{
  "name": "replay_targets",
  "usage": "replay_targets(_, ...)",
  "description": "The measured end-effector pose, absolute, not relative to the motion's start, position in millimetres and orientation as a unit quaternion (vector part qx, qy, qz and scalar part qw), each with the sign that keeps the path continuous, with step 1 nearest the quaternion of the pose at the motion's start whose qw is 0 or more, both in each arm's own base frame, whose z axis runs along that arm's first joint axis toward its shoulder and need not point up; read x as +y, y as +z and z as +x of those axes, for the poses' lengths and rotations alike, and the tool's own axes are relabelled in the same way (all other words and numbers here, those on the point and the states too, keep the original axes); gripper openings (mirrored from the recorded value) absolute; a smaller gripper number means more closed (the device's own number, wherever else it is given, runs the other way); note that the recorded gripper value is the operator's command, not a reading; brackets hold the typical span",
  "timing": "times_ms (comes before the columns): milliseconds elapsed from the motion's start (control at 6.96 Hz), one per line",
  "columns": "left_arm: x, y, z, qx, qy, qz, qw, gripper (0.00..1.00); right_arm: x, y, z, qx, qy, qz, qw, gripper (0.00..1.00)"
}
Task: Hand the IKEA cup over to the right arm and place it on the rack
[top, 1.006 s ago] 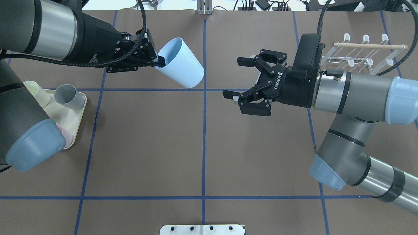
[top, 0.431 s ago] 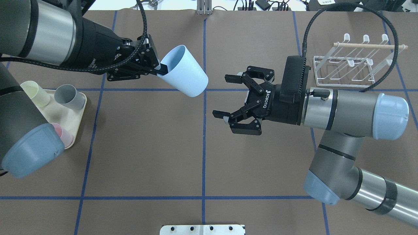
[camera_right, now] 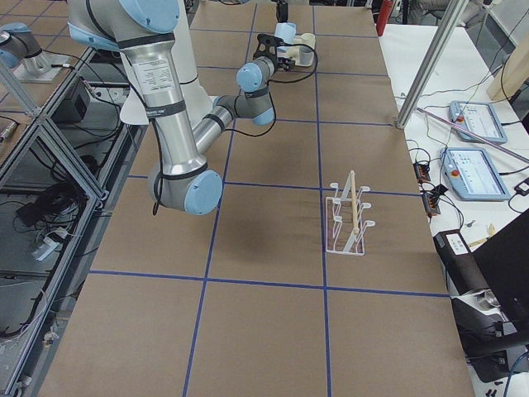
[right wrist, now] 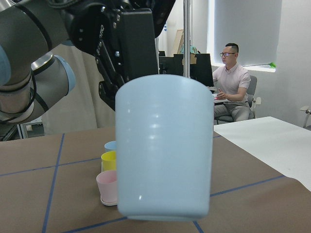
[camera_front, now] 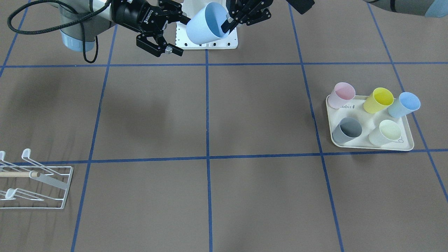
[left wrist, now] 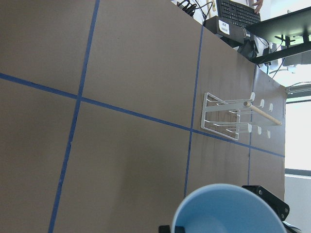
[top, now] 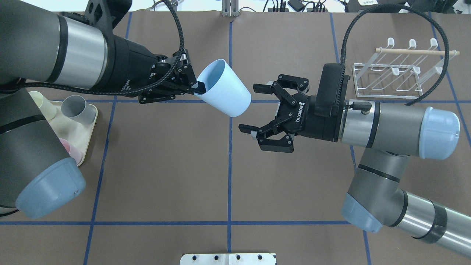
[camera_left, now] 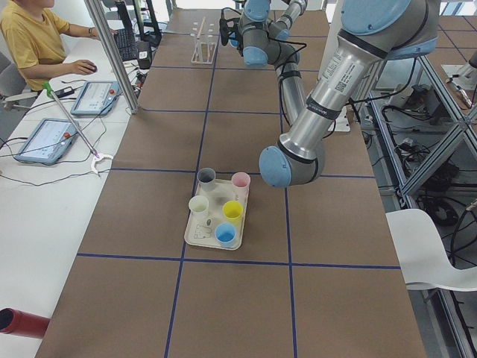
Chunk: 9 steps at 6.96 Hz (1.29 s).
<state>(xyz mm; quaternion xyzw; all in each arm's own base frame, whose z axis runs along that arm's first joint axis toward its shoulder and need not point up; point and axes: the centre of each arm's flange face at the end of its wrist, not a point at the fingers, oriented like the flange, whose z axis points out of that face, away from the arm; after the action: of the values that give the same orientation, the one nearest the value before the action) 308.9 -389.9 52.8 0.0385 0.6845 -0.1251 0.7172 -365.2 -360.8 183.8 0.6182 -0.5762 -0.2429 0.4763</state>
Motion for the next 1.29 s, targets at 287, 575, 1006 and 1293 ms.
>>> replay_targets(287, -388, 51, 315, 0.685, -0.127, 0.034, 0.717, 0.0, -359, 183, -366, -0.577, -0.243, 0.618, 0.475, 0.98)
replay_targets(575, -390, 52, 319, 0.682, -0.131, 0.034, 0.718, 0.0, -358, 181, -366, -0.578, -0.243, 0.619, 0.473, 0.98)
replay_targets(1006, -387, 53, 326, 0.681, -0.128, 0.03, 0.72, 0.0, -358, 178, -366, -0.579, -0.242, 0.62, 0.471, 0.97)
replay_targets(1293, -388, 54, 330, 0.68, -0.129, 0.03, 0.722, 0.0, -358, 178, -366, -0.579, -0.242, 0.62, 0.471, 0.95)
